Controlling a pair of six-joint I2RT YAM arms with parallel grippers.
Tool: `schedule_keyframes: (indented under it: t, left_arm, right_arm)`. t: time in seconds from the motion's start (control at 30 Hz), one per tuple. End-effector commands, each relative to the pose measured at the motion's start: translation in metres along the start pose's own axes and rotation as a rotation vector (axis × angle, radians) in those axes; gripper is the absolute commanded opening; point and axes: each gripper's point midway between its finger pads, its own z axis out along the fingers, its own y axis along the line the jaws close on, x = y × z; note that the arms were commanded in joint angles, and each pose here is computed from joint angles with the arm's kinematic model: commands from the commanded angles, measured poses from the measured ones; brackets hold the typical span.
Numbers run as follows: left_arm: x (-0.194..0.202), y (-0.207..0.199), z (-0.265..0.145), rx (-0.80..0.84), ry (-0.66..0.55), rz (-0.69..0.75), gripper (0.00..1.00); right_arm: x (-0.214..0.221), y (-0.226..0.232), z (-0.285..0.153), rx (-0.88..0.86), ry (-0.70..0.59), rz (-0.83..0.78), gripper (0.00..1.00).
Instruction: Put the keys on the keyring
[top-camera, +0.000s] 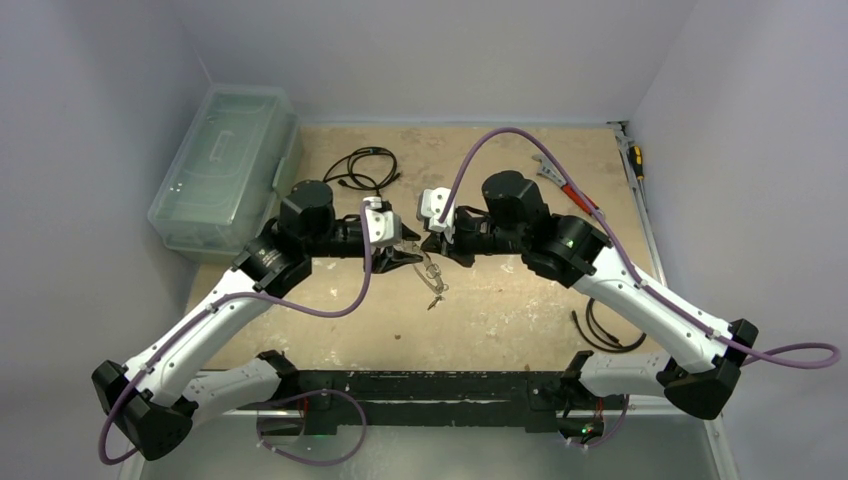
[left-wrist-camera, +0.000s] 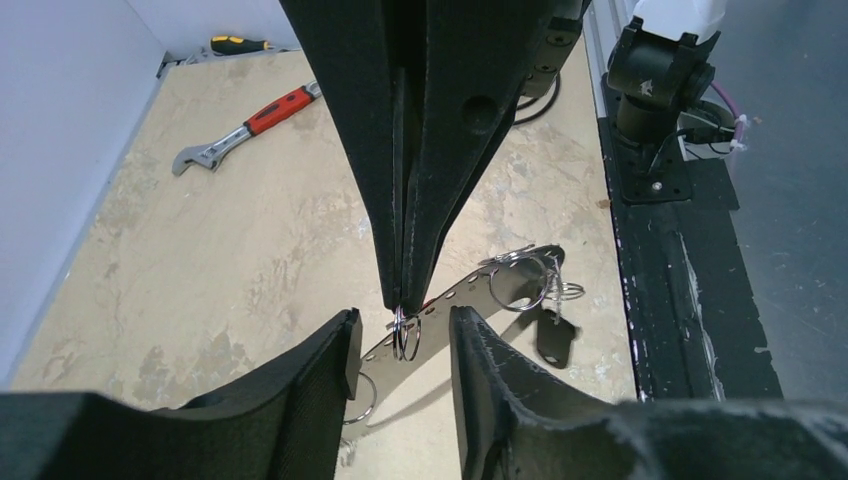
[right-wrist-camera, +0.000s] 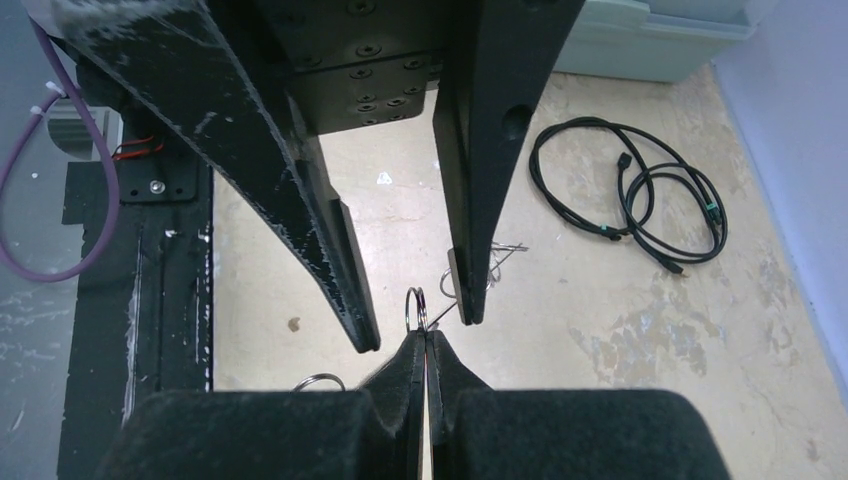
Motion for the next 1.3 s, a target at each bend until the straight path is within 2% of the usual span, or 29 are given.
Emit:
schedule_keyframes:
  t: [0.0,0.1,0.27,0.43,0.5,0.63,0.67,0.73,0.77,0.83,0.97,1.27]
  left_arm:
    - [-0.021,0.003,-0.006,-0.013,-0.022,0.054,0.42]
    - [-0.021,0.003,-0.008,-0.017,-0.018,0.064,0.41]
    - [-0.021,0.003,-0.008,-0.011,-0.016,0.069,0.28]
    - [-0.020,0.002,-0.005,0.004,-0.014,0.062,0.11]
    - [-0.019,0.002,-0.004,0.001,-0.013,0.069,0.00]
    - [-0.020,0.004,-0.007,-0.030,-0.034,0.105,0.00]
    - [-0.022,0.004,-0.009,-0.041,-0.051,0.120,0.00]
    - [-0.029,0.001,-0.013,-0.066,-0.108,0.154,0.00]
    - [-0.033,0.000,-0.016,-0.081,-0.143,0.172,0.00]
    - [-0.047,-0.001,-0.022,-0.122,-0.227,0.204,0.00]
    - [-0.059,-0.005,-0.029,-0.143,-0.312,0.213,0.00]
    - [-0.085,-0.022,-0.039,-0.114,-0.503,0.190,0.00]
  right_arm:
    - [-0.016,0.000,-0.008,0.008,-0.055,-0.032,0.00]
    - [-0.016,0.001,-0.009,0.008,-0.055,-0.032,0.00]
    - [-0.017,0.003,-0.008,-0.001,-0.057,-0.034,0.00]
    - [-0.015,0.007,-0.006,-0.016,-0.053,-0.033,0.00]
    - [-0.015,0.008,-0.005,-0.022,-0.051,-0.033,0.00]
    - [-0.014,0.004,-0.004,0.004,-0.049,-0.037,0.00]
    - [-0.015,0.000,-0.005,0.030,-0.056,-0.035,0.03]
    - [-0.024,-0.003,-0.009,0.066,-0.118,-0.023,0.27]
    - [-0.028,-0.006,-0.014,0.100,-0.151,-0.013,0.34]
    - [-0.038,-0.010,-0.028,0.150,-0.230,-0.025,0.40]
    - [-0.047,-0.011,-0.044,0.147,-0.316,-0.018,0.44]
    - [-0.049,0.010,-0.038,-0.015,-0.382,0.011,0.44]
